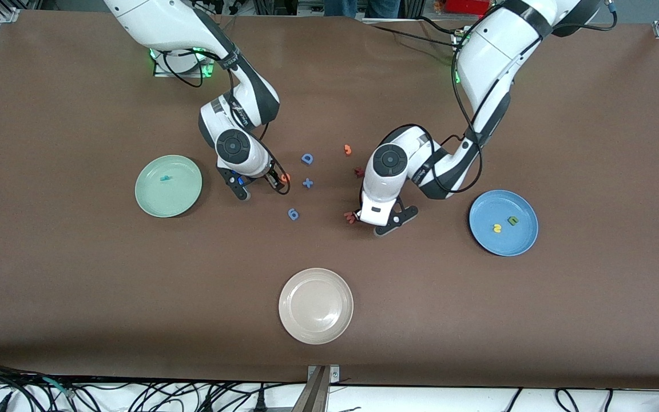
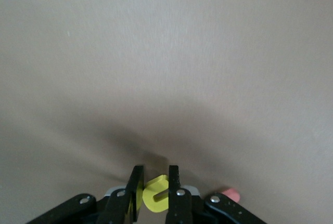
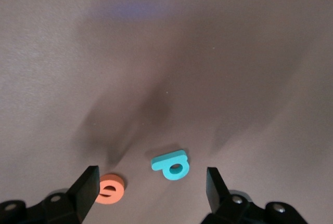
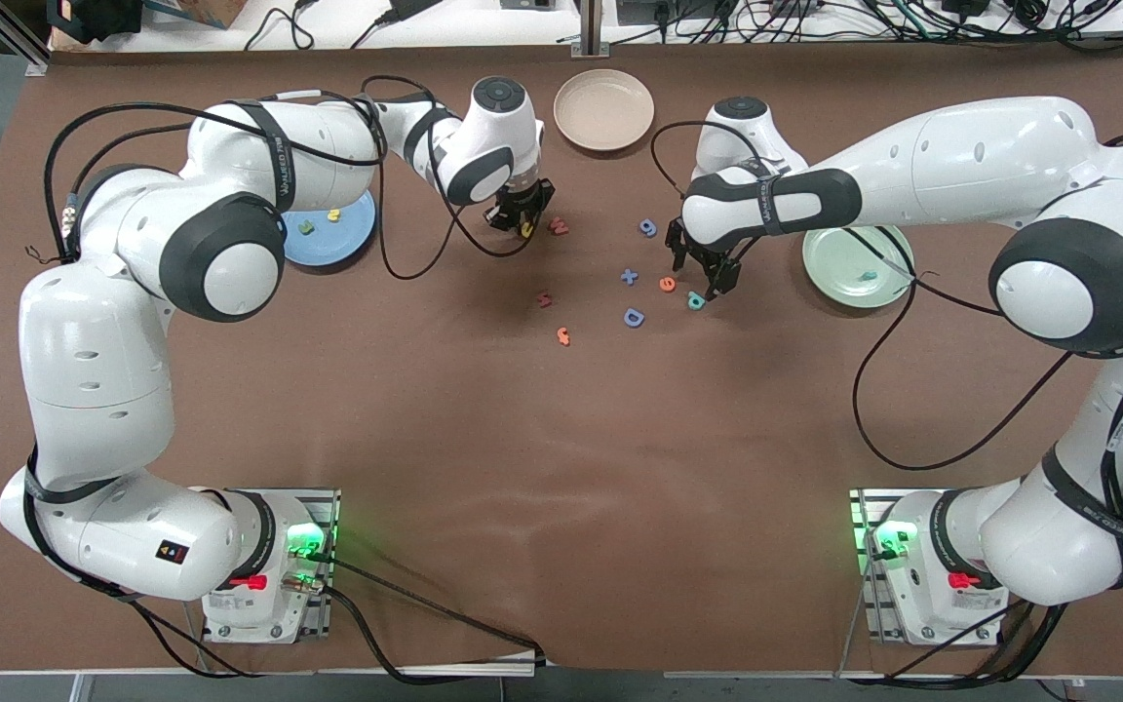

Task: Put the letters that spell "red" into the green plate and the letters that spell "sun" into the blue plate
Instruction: 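Carry the yellow C letter to the blue plate and release it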

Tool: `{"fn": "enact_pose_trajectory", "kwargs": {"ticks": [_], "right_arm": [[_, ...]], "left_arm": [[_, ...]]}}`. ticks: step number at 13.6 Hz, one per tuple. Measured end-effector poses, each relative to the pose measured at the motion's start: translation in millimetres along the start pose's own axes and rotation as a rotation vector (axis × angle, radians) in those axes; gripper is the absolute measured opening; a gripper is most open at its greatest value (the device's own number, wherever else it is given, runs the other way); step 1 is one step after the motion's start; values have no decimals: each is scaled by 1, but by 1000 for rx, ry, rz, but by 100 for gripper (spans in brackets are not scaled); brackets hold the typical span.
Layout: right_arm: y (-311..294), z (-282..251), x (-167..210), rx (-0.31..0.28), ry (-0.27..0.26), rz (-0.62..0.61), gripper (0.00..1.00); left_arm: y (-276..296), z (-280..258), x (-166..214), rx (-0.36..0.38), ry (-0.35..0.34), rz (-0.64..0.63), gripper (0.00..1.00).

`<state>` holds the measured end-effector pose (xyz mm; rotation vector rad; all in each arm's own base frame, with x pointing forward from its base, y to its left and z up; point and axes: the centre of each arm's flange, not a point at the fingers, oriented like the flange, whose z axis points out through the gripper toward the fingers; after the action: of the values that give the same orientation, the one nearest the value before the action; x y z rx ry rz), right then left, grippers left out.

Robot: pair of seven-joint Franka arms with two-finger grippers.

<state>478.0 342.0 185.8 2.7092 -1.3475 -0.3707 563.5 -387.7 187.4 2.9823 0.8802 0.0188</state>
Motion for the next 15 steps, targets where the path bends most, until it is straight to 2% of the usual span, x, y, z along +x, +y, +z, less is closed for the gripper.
{"fn": "enact_pose_trajectory", "kwargs": {"ticks": [2, 4, 5, 6, 8, 9, 10, 13, 15], "right_arm": [[1, 8, -5, -14, -2, -8, 90], [1, 15, -9, -25, -2, -13, 86], [1, 15, -10, -25, -2, -13, 80], [1, 15, -10, -25, -2, -13, 80], [2, 15, -10, -27, -3, -12, 64], [2, 15, -10, -28, -3, -12, 64], [2, 16, -10, -30, -3, -12, 59], [3, 16, -8, -34, -2, -9, 59], [3, 15, -7, -33, -1, -8, 60]], "left_arm": [[-8, -16, 25, 1, 15, -9, 23], [-26, -34, 62, 17, 28, 3, 23], [-38, -42, 82, 29, 31, 17, 23], [-52, -49, 103, 43, 33, 34, 23], [-84, -59, 145, 72, 28, 81, 23], [-101, -62, 166, 85, 23, 108, 23], [-119, -63, 186, 94, 19, 130, 23], [-179, -59, 240, 121, 1, 210, 23], [-215, -52, 260, 149, -17, 268, 23]]}}
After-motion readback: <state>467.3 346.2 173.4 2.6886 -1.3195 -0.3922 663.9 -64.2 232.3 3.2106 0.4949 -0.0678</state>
